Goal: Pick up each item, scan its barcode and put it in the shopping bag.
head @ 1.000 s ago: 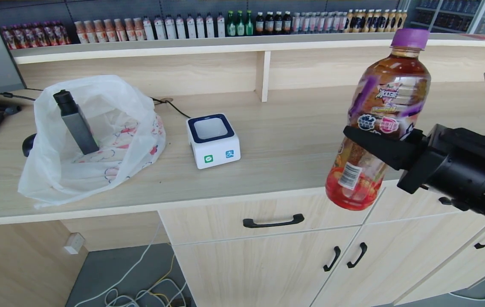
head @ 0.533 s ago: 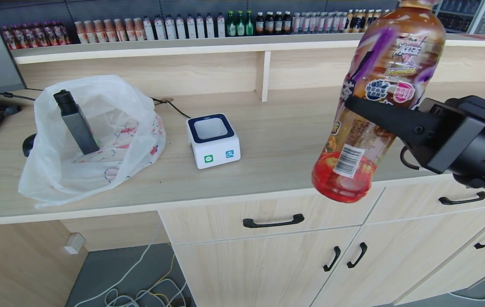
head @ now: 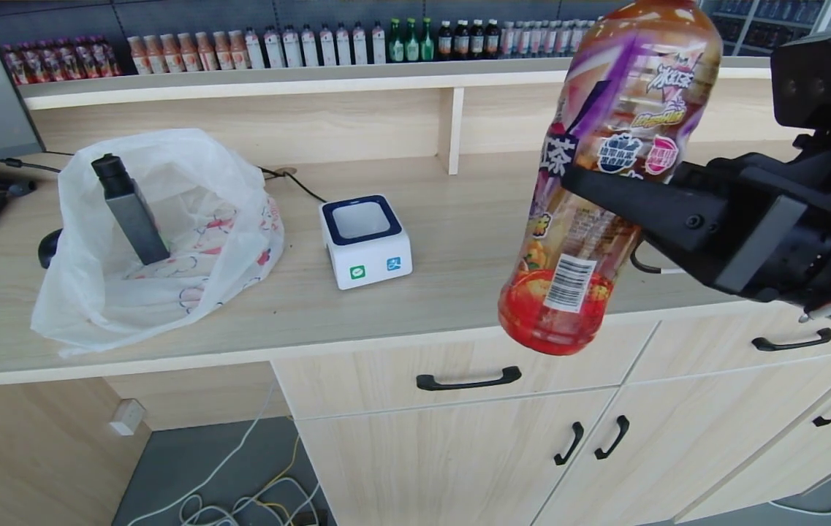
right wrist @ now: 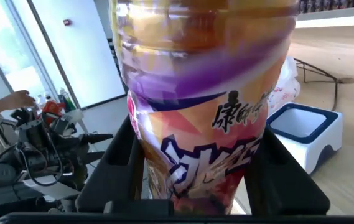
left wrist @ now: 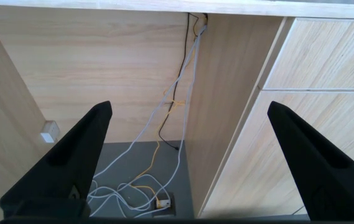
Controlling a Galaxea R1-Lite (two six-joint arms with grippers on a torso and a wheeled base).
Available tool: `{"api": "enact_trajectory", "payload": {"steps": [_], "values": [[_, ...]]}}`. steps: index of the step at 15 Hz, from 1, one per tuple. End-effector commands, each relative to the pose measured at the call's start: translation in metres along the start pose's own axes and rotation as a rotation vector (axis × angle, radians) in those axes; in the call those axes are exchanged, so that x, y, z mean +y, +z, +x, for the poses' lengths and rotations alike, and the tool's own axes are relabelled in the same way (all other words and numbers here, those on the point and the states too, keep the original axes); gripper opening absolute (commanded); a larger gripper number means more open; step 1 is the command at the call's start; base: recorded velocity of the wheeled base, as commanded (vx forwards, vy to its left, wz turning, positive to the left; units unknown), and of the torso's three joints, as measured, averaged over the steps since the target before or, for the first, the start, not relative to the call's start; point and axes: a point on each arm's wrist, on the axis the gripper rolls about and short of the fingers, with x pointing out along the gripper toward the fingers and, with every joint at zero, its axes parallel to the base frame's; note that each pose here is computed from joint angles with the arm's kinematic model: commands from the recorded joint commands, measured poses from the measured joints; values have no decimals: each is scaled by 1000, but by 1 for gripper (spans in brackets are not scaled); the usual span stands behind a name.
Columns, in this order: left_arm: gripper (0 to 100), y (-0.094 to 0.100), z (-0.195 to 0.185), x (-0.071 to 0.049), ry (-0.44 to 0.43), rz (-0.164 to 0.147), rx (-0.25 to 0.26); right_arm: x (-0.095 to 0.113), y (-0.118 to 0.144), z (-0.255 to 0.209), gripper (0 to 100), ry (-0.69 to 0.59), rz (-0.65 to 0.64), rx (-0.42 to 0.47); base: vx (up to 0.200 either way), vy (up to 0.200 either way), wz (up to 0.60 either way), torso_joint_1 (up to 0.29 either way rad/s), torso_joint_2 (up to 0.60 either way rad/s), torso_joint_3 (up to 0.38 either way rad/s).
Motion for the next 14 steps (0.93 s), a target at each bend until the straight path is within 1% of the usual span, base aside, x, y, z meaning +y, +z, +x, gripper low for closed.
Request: {"api": "enact_trajectory", "payload": {"steps": [1, 4, 7, 9, 11, 14], "values": [[100, 0, 0, 0, 0, 0, -1, -7, -8, 3, 0, 25, 35, 17, 0, 0, 0, 0, 0, 0], [100, 0, 0, 0, 0, 0, -1, -3, -1, 4, 0, 98, 65, -2, 0, 0, 0, 0, 0, 0], [100, 0, 0, 0, 0, 0, -1, -3, 10, 9, 0, 122, 83, -24, 0, 0, 0, 0, 0, 0], [100, 0, 0, 0, 0, 0, -1, -6, 12, 19, 0, 147, 75, -33, 0, 0, 0, 0, 0, 0], [100, 0, 0, 0, 0, 0, -1, -1, 13, 28, 0, 184, 71, -40, 0, 0, 0, 0, 0, 0], [100, 0, 0, 0, 0, 0, -1, 9, 7, 36, 0, 227, 96, -31, 0, 0, 0, 0, 0, 0]]}}
